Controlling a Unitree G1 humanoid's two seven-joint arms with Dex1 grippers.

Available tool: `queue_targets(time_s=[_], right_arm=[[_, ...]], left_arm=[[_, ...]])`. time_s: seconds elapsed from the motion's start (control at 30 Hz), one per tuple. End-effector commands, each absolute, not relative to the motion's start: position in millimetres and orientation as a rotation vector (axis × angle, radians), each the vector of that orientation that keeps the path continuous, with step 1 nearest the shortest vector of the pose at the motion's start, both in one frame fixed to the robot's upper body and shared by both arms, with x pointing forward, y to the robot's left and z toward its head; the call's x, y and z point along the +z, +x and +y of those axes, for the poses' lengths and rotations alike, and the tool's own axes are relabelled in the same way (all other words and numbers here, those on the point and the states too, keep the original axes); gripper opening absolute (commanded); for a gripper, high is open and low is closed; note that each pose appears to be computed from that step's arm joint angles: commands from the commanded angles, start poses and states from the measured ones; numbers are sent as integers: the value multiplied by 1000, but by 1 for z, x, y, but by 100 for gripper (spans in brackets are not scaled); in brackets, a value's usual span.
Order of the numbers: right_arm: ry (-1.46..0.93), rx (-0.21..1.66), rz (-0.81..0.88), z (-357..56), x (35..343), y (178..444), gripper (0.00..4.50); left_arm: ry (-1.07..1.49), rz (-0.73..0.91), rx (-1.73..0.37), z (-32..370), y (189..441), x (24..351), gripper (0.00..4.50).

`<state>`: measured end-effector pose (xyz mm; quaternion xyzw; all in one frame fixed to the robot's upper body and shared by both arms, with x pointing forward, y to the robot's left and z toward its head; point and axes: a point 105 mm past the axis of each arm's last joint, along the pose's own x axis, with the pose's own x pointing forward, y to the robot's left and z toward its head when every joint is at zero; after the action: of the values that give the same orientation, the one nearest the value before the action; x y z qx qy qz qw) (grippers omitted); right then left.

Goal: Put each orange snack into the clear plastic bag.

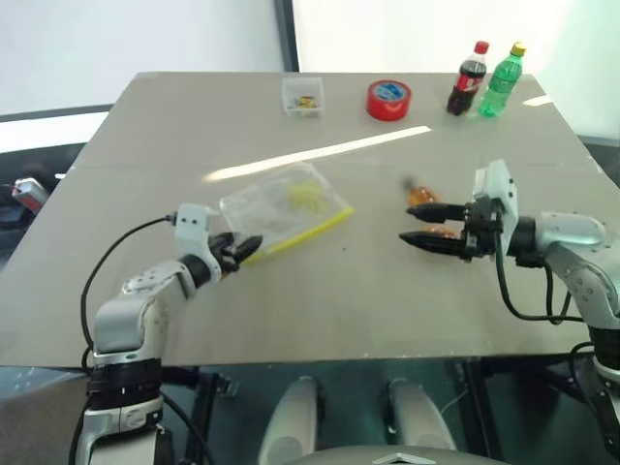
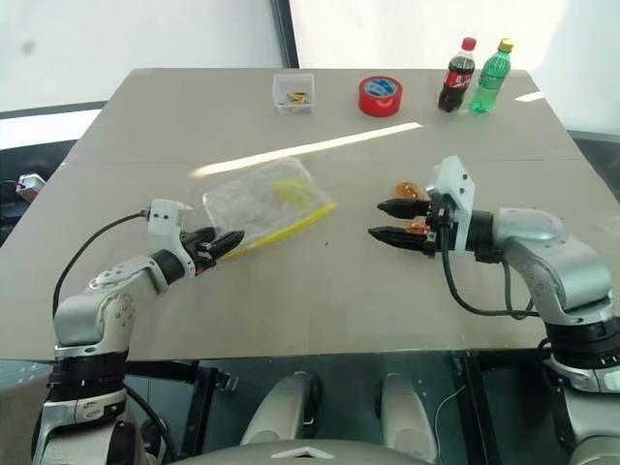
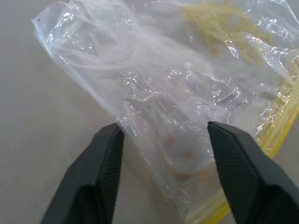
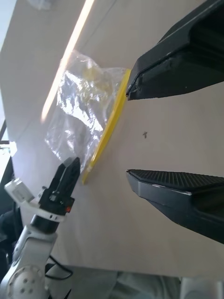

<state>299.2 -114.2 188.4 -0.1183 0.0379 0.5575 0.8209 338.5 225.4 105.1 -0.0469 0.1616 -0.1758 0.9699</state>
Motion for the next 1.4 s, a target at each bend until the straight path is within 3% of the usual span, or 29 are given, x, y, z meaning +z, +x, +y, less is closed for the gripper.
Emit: queue_targets(time_s=[0.03, 0.07, 0.1, 0.13, 0.63, 0.9, 1.0, 1.1, 1.4], right_arm=[[-311, 1172, 29, -108, 194, 302, 240], [-321, 1167, 24, -106, 193, 304, 240], [-343, 1158, 18, -102, 191, 305, 240], [-365, 1151, 11, -99, 188, 307, 240], [-986, 1040, -125, -55, 128, 357, 240], [-1006, 1015, -142, -41, 118, 369, 240], [-984, 1003, -155, -41, 123, 372, 150], [-983, 1007, -157, -42, 124, 372, 14], [-934, 949, -172, -42, 143, 379, 3]], left_arm=[[-119, 335, -399, 216, 341, 102, 135], [-125, 334, -401, 214, 341, 102, 87], [-130, 333, -411, 212, 342, 102, 67], [-137, 331, -419, 209, 342, 103, 3], [-212, 321, -572, 173, 319, 109, 3], [-196, 326, -591, 168, 314, 105, 3], [-176, 333, -598, 168, 312, 103, 0], [-176, 332, -595, 169, 313, 102, 0], [-50, 291, -494, 182, 329, 103, 0]])
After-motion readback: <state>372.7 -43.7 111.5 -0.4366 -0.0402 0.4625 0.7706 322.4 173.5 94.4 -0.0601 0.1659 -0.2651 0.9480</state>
